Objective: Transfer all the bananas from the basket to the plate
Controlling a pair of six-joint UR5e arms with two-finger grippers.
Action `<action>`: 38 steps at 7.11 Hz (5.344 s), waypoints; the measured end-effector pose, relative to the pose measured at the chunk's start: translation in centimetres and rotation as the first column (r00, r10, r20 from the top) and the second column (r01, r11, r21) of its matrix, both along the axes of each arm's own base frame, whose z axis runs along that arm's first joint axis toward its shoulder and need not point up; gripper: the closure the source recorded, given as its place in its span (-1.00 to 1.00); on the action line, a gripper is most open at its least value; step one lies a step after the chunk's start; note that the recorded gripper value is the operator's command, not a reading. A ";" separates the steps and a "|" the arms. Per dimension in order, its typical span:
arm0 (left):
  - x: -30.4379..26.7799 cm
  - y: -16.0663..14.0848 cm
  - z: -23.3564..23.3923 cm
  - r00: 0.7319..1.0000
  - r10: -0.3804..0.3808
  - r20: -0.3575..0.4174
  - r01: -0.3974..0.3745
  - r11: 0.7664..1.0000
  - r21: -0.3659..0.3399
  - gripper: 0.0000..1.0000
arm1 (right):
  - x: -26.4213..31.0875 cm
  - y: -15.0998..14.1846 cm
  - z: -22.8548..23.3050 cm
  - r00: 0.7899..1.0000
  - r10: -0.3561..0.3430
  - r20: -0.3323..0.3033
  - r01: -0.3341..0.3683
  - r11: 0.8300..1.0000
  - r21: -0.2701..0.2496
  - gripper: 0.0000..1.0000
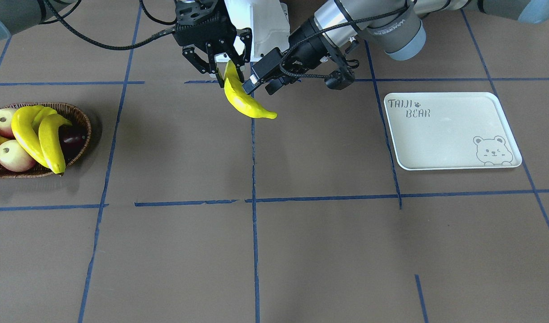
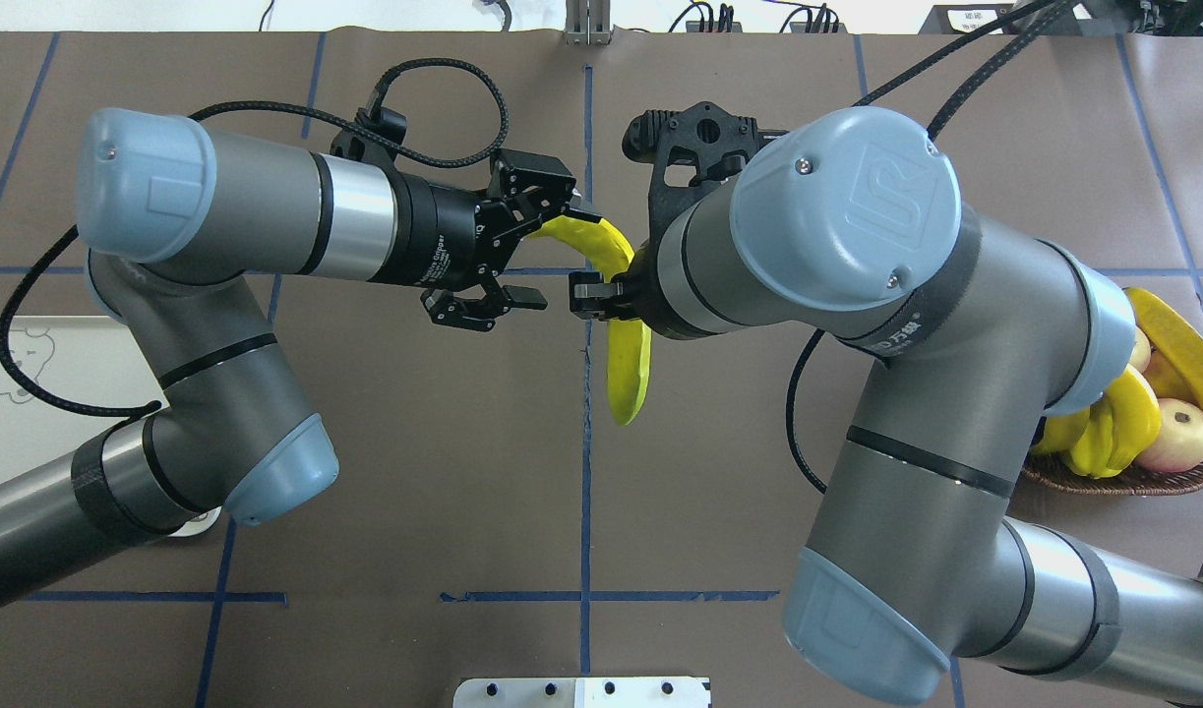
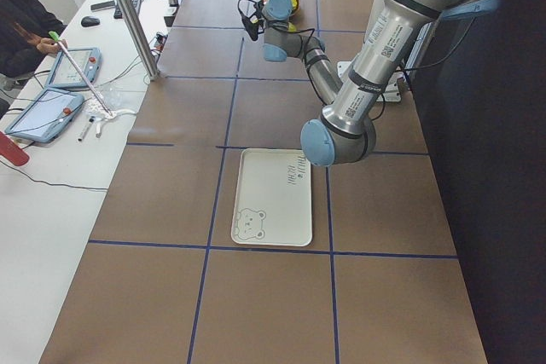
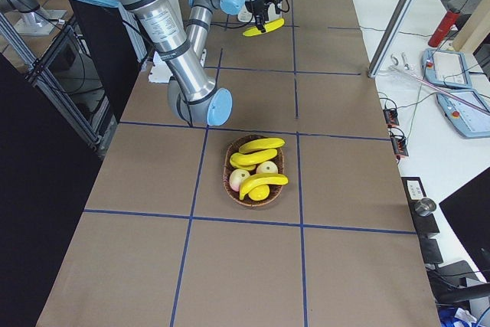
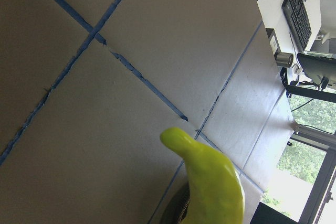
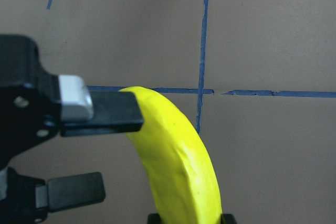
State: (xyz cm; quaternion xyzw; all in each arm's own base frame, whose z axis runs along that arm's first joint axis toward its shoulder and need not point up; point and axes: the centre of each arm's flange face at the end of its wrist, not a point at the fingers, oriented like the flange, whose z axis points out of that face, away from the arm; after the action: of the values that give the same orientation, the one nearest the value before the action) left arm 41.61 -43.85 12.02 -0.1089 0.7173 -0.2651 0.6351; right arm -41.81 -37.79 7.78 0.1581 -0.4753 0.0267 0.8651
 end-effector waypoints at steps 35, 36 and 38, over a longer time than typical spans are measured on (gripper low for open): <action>-30.1 -1.5 50.4 0.737 0.146 0.660 -0.132 0.989 -0.071 1.00 | 10.9 -1.2 5.7 0.999 0.004 -0.048 -0.010 0.993 -0.121 -1.00; -30.5 -1.7 51.7 0.729 0.153 0.667 -0.132 0.988 -0.083 1.00 | 10.9 -1.2 5.8 0.999 0.004 -0.049 -0.010 0.993 -0.121 -1.00; -30.6 -1.9 54.1 0.724 0.160 0.671 -0.131 0.987 -0.095 1.00 | 10.9 -1.2 5.8 0.999 0.004 -0.050 -0.010 0.992 -0.122 -1.00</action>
State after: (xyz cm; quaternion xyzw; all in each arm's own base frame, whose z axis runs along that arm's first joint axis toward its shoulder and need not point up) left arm 11.04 -45.75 66.10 -0.0740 0.4214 -0.2504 0.8685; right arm -30.89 -39.02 13.59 0.1071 -0.4504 0.0550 0.8847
